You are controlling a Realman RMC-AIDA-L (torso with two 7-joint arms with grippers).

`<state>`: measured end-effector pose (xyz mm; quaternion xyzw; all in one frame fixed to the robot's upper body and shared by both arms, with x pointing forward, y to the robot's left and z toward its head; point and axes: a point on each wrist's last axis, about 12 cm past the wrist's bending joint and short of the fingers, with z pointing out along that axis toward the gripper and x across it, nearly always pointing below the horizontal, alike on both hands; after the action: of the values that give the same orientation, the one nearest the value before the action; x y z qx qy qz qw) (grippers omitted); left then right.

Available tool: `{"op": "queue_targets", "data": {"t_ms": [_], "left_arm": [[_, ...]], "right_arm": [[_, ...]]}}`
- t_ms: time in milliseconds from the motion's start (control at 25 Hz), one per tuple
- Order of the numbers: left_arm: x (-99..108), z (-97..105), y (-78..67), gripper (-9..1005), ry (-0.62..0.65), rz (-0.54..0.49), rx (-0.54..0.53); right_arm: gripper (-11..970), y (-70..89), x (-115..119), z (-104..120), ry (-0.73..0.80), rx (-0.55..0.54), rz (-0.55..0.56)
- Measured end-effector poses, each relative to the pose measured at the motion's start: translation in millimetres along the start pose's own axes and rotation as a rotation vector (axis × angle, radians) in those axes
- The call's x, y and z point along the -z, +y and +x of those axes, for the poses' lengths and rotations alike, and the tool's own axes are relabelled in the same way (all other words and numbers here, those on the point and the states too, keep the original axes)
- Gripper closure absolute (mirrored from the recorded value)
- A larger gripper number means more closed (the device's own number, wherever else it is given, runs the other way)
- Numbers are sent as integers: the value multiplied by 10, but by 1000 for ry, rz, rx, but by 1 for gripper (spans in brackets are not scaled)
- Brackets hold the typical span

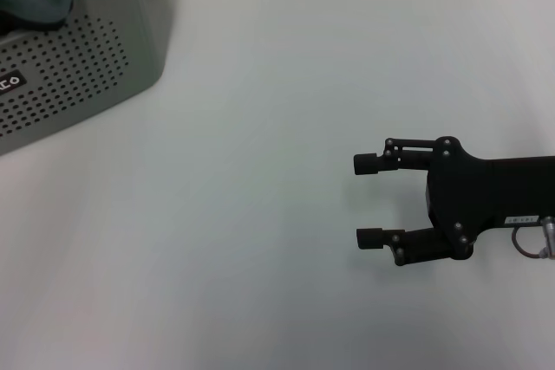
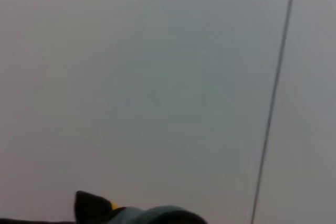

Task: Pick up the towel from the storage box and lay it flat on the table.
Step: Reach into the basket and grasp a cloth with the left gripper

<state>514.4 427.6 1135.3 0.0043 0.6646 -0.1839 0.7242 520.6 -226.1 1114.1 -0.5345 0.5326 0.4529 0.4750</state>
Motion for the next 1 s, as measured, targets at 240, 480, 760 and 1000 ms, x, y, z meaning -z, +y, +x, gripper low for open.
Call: {"op": "queue_targets", "data": {"t_ms": [240,480,760,1000], "left_arm": [[-36,22,-21,120,10,10,14],[-68,-32,-112,224,-1,103,31],[-136,-22,-115,389,-10,88,50],[-154,-21,-121,641,-29,84,87]], "right_arm": [[190,-4,9,-4,-3,1,5],[191,-5,12,-7,-6,1,6],[192,18,35,6,-11,-1,15],[193,32,52,12,-20,5,21]]}}
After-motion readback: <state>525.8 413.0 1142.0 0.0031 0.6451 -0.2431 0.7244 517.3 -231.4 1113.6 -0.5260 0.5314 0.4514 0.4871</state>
